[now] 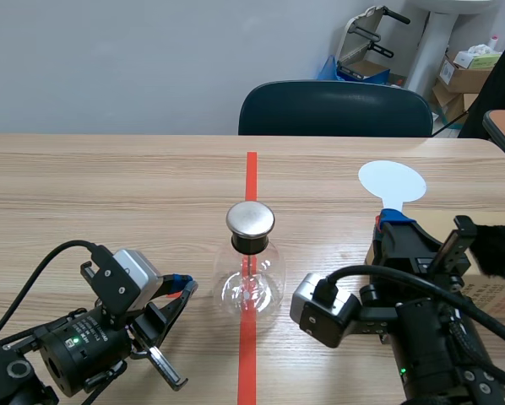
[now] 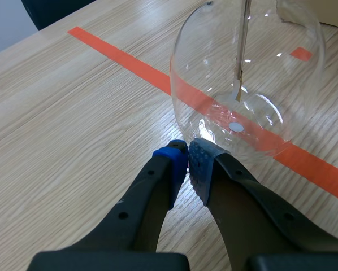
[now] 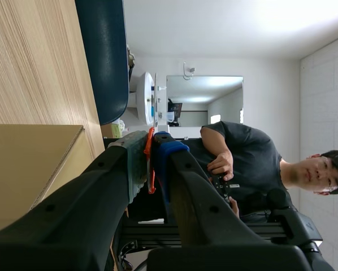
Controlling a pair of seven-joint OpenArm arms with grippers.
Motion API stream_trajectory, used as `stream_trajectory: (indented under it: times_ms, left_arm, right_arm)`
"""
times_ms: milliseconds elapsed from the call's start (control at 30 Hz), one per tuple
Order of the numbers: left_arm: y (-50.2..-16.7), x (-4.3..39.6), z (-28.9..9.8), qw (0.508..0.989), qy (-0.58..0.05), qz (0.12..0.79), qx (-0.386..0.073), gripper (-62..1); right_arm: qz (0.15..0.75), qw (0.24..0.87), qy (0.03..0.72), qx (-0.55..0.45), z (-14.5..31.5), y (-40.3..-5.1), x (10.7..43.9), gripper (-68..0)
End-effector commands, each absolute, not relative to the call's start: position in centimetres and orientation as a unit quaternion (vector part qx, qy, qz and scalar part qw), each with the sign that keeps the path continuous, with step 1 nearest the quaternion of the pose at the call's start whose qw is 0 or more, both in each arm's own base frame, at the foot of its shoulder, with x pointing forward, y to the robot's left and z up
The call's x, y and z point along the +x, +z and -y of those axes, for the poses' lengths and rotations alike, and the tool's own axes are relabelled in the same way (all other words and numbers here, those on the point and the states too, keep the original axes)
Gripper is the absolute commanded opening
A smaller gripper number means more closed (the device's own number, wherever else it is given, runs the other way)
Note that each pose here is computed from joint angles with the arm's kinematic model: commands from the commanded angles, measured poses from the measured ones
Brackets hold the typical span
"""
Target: Do the electroscope experiment
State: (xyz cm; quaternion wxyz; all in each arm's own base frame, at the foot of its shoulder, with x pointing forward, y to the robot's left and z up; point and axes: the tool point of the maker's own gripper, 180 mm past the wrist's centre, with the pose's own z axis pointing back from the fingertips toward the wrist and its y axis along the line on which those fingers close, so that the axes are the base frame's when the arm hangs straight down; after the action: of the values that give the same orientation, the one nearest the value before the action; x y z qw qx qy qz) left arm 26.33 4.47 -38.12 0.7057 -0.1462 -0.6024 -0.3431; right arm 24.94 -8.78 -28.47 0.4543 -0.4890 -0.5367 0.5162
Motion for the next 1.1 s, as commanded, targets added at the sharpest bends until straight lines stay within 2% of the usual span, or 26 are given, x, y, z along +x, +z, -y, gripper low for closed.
stream_trajectory:
  times_ms: [0, 333, 767, 1067]
  left_arm:
    - [-37.3, 26.6, -4.0, 0.698, -0.337, 0.614, -0.151, -55.4]
    - [-37.3, 26.6, -4.0, 0.698, -0.337, 0.614, -0.151, -55.4]
    - [-37.3, 26.6, -4.0, 0.697, -0.337, 0.614, -0.151, -55.4]
    - [-37.4, 26.5, -4.0, 0.698, -0.337, 0.613, -0.152, -55.4]
  right_arm:
    - [0.541, 0.444, 0.517, -0.493, 8.9, -28.0, 24.9, -66.5]
    - [0.566, 0.412, 0.545, -0.461, 6.8, -28.1, 24.5, -66.5]
    - [0.628, 0.310, 0.615, -0.362, 1.2, -28.4, 22.1, -66.5]
    - [0.650, 0.261, 0.641, -0.314, -1.0, -28.6, 20.4, -66.5]
